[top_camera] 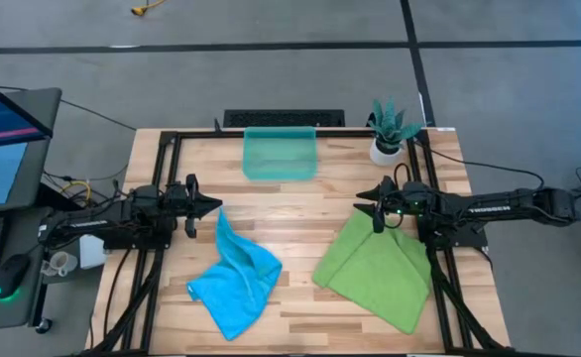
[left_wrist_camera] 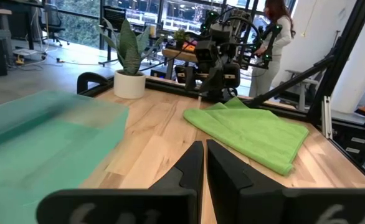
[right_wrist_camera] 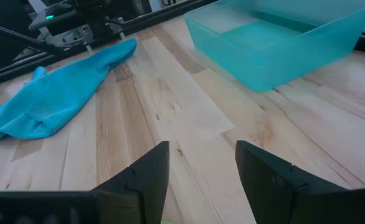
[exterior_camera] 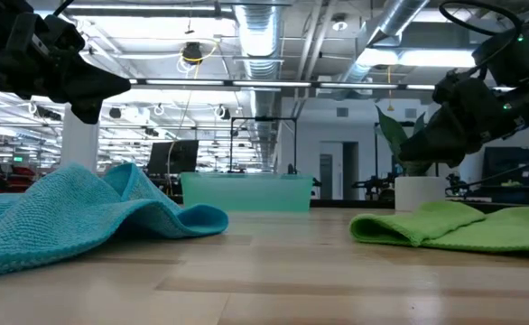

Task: Roll microfiber towels into tight, uniform cylinder then place into a basket
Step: Fold the blue microfiber cloth

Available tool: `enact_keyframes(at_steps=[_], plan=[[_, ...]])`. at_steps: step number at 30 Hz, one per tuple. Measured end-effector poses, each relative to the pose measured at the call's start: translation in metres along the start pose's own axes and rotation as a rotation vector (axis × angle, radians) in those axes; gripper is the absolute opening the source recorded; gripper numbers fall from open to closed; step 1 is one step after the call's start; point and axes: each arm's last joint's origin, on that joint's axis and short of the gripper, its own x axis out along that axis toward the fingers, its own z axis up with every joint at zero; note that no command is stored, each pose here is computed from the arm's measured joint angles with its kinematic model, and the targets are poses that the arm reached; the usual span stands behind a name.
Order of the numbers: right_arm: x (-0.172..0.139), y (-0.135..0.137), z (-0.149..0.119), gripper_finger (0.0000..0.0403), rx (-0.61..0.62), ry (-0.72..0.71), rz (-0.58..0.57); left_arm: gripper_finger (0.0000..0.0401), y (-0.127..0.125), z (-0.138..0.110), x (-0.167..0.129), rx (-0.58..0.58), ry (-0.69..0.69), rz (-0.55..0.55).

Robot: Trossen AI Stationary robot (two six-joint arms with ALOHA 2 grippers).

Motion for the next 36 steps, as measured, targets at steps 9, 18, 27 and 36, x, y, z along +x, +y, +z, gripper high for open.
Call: enact_keyframes(at_steps=[9, 18, 27, 36], plan=[[0.0000, -0.0001, 0.0000, 0.0207, 0.000, 0.000, 0.000, 0.0009, 0.0000, 0.0000, 0.0000, 0.000, 0.000, 0.000], [0.0000, 0.0000, 0.0001, 0.0207, 0.000, 0.000, 0.000, 0.0009, 0.0000, 0.0000, 0.0000, 0.000, 0.000, 0.000], [0.0000, 0.0000, 0.0000, 0.0207, 0.000, 0.000, 0.000, 0.0009, 0.0000, 0.0000, 0.0000, 0.000, 0.000, 0.000], [0.0000, 0.0000, 0.0001, 0.0207, 0.000, 0.000, 0.000, 0.0009, 0.0002, -0.0009, 0.0000, 0.022, 0.009, 0.003]])
